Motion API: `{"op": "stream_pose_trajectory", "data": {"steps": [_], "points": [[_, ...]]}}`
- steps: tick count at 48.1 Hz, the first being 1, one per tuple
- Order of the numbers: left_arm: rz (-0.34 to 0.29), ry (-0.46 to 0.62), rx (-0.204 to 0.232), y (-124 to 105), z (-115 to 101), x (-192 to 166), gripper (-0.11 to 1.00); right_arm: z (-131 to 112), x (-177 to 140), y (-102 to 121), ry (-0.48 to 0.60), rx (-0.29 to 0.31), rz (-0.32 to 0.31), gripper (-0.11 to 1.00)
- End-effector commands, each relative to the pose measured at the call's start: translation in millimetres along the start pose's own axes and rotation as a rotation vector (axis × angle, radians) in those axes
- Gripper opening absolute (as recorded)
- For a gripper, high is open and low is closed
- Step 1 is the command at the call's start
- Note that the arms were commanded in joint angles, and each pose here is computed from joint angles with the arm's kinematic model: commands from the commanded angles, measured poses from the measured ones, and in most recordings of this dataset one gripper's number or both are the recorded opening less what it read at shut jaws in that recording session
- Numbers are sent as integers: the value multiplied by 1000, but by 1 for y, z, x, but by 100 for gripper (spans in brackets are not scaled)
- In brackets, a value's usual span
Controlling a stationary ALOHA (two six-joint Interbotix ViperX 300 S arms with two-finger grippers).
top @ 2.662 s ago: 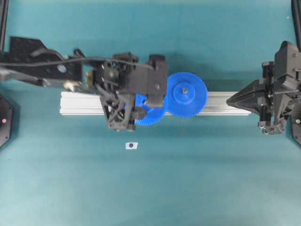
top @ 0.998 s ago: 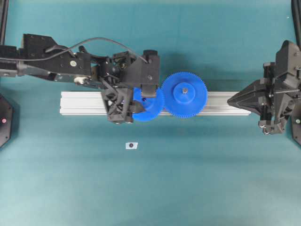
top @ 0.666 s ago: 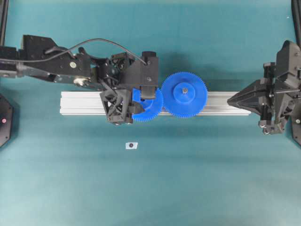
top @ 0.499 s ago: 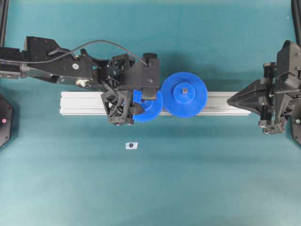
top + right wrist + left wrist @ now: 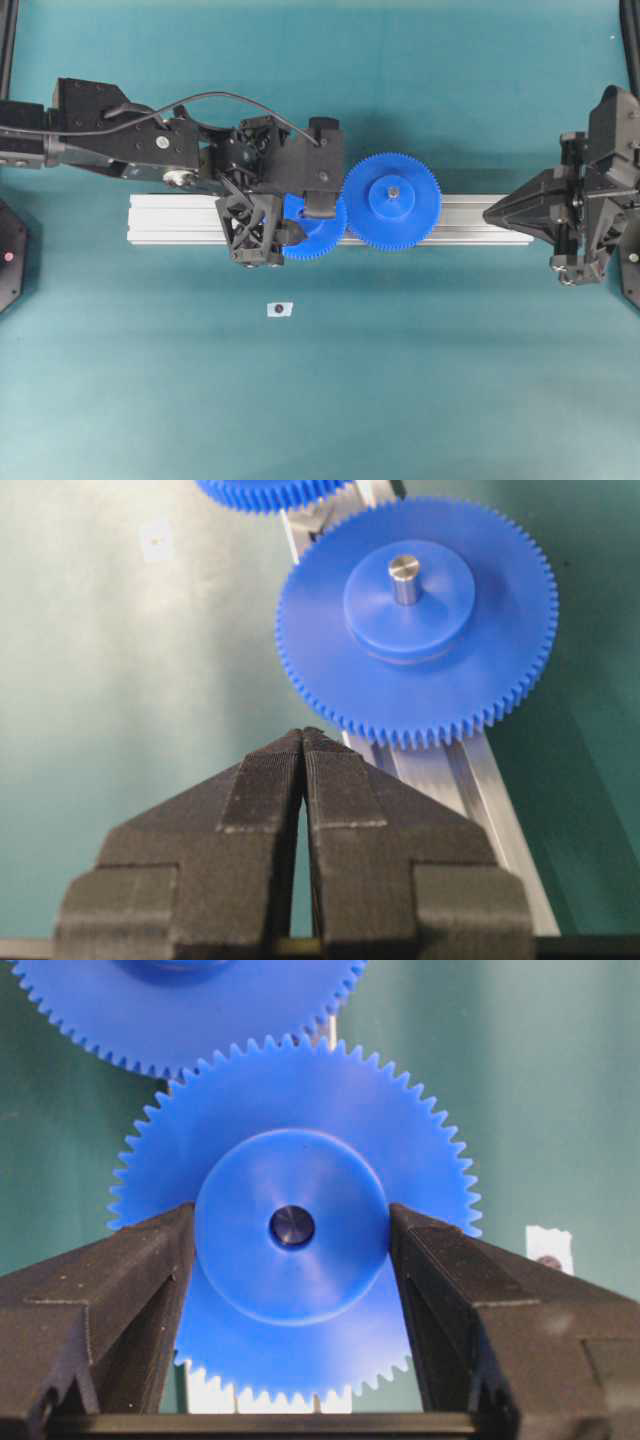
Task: Find the location of the shaft and insert the small gear.
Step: 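Align the gear's bore with the shaft tip, meshing with the large gear, then push the gear down onto the shaft with the left gripper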
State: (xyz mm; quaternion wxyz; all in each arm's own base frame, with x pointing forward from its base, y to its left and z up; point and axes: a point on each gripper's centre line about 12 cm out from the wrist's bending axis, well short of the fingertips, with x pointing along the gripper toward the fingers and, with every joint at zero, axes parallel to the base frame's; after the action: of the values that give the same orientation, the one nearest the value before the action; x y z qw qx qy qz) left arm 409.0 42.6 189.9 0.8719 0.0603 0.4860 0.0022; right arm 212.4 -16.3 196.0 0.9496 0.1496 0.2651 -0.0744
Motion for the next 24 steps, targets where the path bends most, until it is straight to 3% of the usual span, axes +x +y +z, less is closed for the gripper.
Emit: {"op": "stream_pose_trajectory", "data": {"steps": [1,9,17,24], "points": [[2,-42,17,-3,12,-11,66,4,0,1,-17,10,3,6],[-8,-36,25,-10,12,-9,66,4,0,1,-15,10,3,6],[-19,-38,29,-18,14,-10,87,3,0,0,-14,10,2,6],[-17,-66,7,-18,25,-18,90,2,0,0,-14,12,2,6]]}}
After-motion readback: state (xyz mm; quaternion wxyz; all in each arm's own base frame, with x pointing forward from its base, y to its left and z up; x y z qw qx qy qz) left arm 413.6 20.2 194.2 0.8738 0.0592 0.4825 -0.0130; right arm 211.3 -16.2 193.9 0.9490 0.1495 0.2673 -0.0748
